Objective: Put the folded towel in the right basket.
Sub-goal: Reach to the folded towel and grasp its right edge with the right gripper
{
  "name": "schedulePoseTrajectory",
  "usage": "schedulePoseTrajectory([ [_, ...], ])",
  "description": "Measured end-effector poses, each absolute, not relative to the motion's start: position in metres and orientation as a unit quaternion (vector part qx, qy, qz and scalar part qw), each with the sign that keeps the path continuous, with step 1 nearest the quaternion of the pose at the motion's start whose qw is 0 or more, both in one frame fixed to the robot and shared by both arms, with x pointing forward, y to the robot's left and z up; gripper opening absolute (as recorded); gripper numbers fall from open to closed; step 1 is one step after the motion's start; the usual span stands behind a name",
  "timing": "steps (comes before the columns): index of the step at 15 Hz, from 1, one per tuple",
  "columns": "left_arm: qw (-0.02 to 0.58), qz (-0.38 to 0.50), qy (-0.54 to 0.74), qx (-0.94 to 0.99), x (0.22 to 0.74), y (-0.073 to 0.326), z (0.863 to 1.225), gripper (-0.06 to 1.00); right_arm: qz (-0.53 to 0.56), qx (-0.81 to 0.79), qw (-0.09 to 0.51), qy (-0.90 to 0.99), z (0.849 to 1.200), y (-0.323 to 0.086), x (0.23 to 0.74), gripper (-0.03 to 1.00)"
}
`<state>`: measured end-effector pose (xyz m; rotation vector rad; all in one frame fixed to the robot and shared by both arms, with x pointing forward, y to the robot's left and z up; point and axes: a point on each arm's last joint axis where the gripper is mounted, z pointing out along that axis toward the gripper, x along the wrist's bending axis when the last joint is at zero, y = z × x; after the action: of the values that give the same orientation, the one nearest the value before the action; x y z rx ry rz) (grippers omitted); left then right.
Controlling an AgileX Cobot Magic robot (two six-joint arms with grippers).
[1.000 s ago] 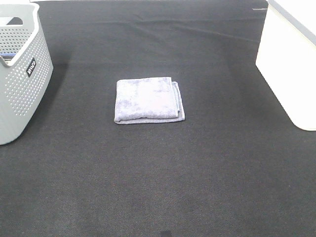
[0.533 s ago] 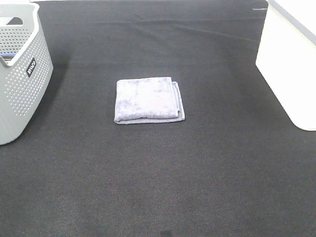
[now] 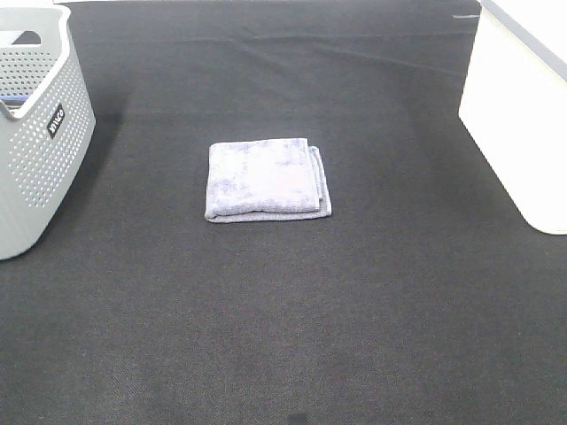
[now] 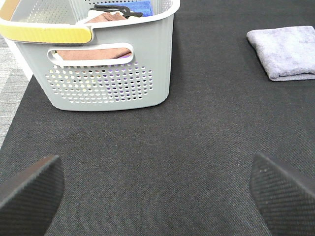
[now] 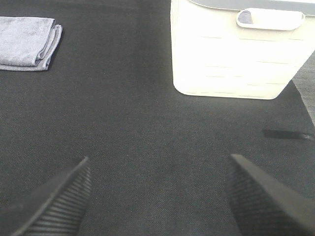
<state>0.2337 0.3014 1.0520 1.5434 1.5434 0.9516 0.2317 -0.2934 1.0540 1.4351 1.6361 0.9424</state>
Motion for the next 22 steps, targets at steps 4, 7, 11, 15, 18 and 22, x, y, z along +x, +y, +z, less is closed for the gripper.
schedulePoseTrajectory([
  [4, 0.371, 0.371, 0.602, 0.602, 0.2337, 0.3014, 1.052, 0.97, 0.368, 0.561, 0.376, 0.639, 1.054, -0.2934, 0.2317, 0.72],
  [7, 0.371, 0.371, 0.602, 0.602, 0.2337, 0.3014, 1.052, 0.97, 0.368, 0.561, 0.376, 0.639, 1.054, -0.2934, 0.2317, 0.72],
  [11, 0.371, 0.371, 0.602, 0.602, 0.2337, 0.3014, 1.052, 0.97, 0.368, 0.561, 0.376, 0.639, 1.054, -0.2934, 0.2317, 0.72],
  [15, 0.371, 0.371, 0.602, 0.602, 0.2337, 0.3014, 1.052, 0.97, 0.368, 0.561, 0.376, 0.639, 1.054, -0.2934, 0.2317, 0.72],
  [18, 0.371, 0.371, 0.602, 0.602, 0.2337, 0.3014, 1.052, 0.97, 0.368, 0.561, 0.376, 0.639, 1.054, -0.2934, 0.2317, 0.72],
  [22, 0.371, 0.371, 0.602, 0.602, 0.2337, 0.3014, 1.052, 0.97, 0.368, 0.561, 0.376, 0.639, 1.054, -0.2934, 0.2317, 0.72],
])
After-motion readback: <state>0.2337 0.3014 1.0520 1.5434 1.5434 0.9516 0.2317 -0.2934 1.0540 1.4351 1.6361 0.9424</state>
